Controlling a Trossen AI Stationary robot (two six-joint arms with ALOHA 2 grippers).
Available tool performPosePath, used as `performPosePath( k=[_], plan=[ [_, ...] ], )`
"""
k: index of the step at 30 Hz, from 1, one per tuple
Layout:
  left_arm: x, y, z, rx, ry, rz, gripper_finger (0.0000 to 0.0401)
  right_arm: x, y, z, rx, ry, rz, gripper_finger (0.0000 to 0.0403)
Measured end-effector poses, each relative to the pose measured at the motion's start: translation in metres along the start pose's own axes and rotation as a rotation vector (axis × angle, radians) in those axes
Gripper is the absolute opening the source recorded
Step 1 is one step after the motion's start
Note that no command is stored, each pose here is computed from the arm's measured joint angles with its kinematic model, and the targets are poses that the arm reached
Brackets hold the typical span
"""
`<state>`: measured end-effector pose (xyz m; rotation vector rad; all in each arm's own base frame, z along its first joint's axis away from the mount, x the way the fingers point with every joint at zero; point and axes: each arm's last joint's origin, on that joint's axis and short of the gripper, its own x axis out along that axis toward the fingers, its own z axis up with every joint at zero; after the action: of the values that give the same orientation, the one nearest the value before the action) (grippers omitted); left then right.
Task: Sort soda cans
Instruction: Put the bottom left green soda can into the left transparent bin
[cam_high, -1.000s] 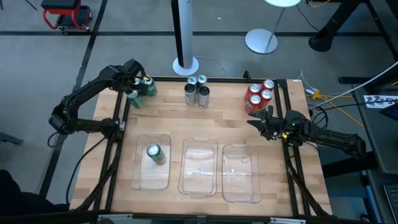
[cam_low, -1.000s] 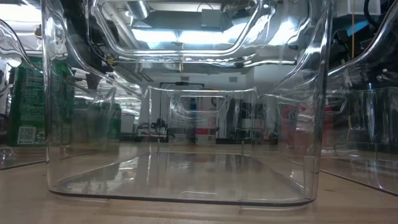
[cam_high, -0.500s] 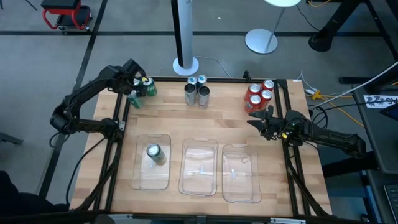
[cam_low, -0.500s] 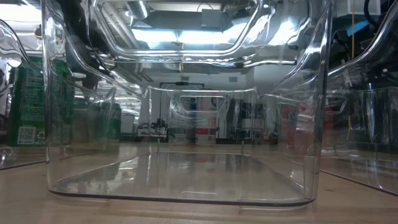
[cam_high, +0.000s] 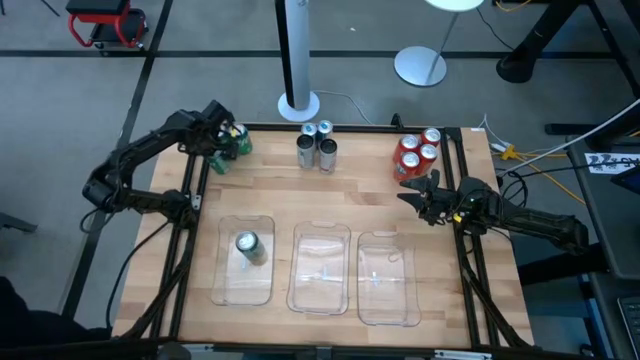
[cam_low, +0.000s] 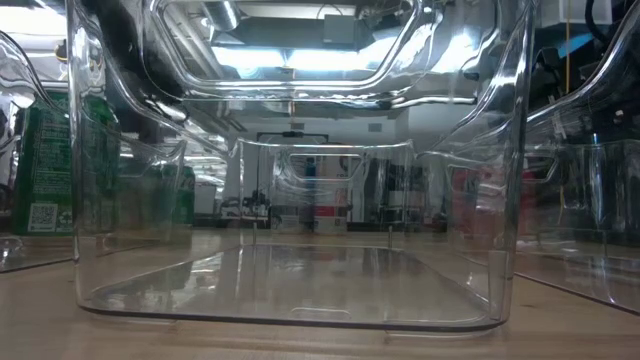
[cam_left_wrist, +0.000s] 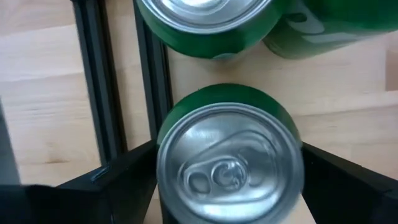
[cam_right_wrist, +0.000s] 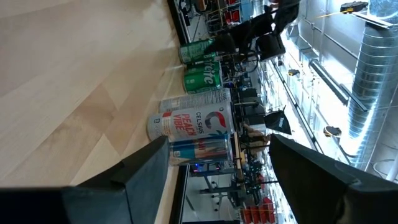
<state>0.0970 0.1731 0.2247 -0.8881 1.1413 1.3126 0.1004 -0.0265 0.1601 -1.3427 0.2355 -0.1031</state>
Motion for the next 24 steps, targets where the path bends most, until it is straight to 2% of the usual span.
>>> performPosePath(
  k=[10,15,24],
  plan=[
    [0.019,-0.002,-0.006,0.001,-0.023,-0.001,0.0331,0.0,0.0,0.0,-0.002,-0.001,-0.001,0.0278],
    [0.019,-0.002,-0.007,0.022,-0.024,-0.001,0.0299,0.0,0.0,0.0,-0.002,0.0,-0.001,0.0278],
    [0.015,0.0,-0.011,0.074,-0.007,-0.018,0.0299,0.0,0.0,0.0,-0.002,-0.001,-0.002,0.0278]
  ],
)
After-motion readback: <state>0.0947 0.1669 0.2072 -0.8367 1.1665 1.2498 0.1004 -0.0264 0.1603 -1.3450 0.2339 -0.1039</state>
